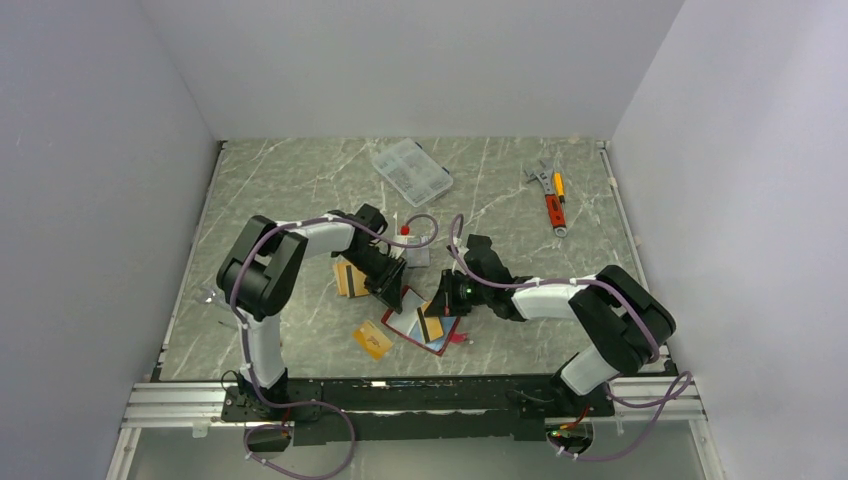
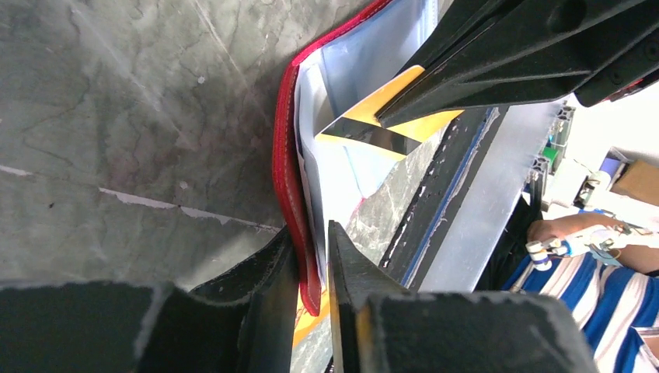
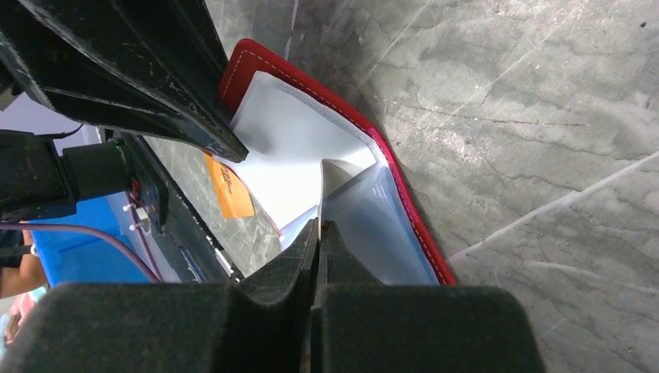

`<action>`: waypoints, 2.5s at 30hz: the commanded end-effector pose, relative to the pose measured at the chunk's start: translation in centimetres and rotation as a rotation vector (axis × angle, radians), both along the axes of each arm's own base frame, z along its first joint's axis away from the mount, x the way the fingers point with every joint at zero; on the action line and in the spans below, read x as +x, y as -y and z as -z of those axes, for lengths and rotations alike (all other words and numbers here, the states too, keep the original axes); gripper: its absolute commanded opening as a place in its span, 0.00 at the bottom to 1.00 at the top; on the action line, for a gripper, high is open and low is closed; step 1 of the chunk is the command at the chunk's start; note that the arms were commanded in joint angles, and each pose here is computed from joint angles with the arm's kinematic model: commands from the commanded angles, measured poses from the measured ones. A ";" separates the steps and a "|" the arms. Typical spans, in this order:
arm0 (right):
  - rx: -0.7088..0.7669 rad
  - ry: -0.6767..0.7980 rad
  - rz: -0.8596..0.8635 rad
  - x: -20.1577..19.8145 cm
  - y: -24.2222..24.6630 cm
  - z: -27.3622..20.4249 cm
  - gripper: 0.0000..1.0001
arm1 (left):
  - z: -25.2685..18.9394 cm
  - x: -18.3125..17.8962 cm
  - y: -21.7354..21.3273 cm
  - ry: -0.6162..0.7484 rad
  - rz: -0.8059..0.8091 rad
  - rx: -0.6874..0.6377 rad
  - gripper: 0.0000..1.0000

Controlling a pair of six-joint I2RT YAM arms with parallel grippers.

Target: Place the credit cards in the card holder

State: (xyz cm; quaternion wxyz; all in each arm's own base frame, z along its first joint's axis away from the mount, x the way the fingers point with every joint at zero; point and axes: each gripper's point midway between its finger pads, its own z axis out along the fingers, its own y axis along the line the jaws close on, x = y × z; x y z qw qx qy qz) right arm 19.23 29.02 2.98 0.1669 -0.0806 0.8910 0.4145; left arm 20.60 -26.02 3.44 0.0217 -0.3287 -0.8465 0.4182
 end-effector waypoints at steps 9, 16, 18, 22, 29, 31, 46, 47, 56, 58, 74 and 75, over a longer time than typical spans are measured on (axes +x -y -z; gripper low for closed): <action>-0.021 0.043 0.000 0.8 0.6 0.3 0.00 | -0.7 0.1 1.3 -0.054 0.026 -0.065 0.03; 0.034 0.066 -0.006 0.6 1.3 -2.4 0.00 | -1.3 0.8 -0.2 0.062 0.004 0.010 0.00; 0.037 0.066 -0.008 0.0 1.9 -2.7 0.00 | -1.1 1.0 -0.6 0.089 -0.006 0.037 0.00; 0.020 0.051 0.007 -1.3 3.4 -2.6 0.00 | -0.9 1.4 -1.1 0.108 -0.013 0.072 0.00; 0.002 0.023 0.028 -2.9 4.9 -1.7 0.00 | -0.5 1.4 -1.1 0.104 -0.012 0.079 0.00; -0.008 0.017 0.027 -3.1 5.1 -1.5 0.00 | -0.4 1.4 -1.2 0.106 -0.012 0.084 0.00; -0.018 -0.013 0.017 -3.5 5.2 -0.5 0.00 | -0.6 1.6 -1.2 0.124 -0.013 0.079 0.00; -0.019 -0.013 0.020 -3.5 5.2 -0.5 0.00 | -0.6 1.5 -1.1 0.122 -0.012 0.078 0.00; 0.001 -0.010 0.019 -2.7 4.4 -0.6 0.00 | -0.9 1.5 -1.0 0.130 -0.008 0.070 0.00; 0.005 -0.013 0.016 -2.6 4.2 -0.6 0.00 | -0.9 1.5 -0.9 0.133 -0.006 0.068 0.00; 0.013 0.034 0.005 -1.4 3.6 -2.4 0.00 | -1.3 1.7 -0.8 0.149 0.000 0.065 0.03; 0.011 0.038 0.005 -1.4 3.7 -2.6 0.00 | -1.4 1.7 -0.8 0.150 0.001 0.064 0.03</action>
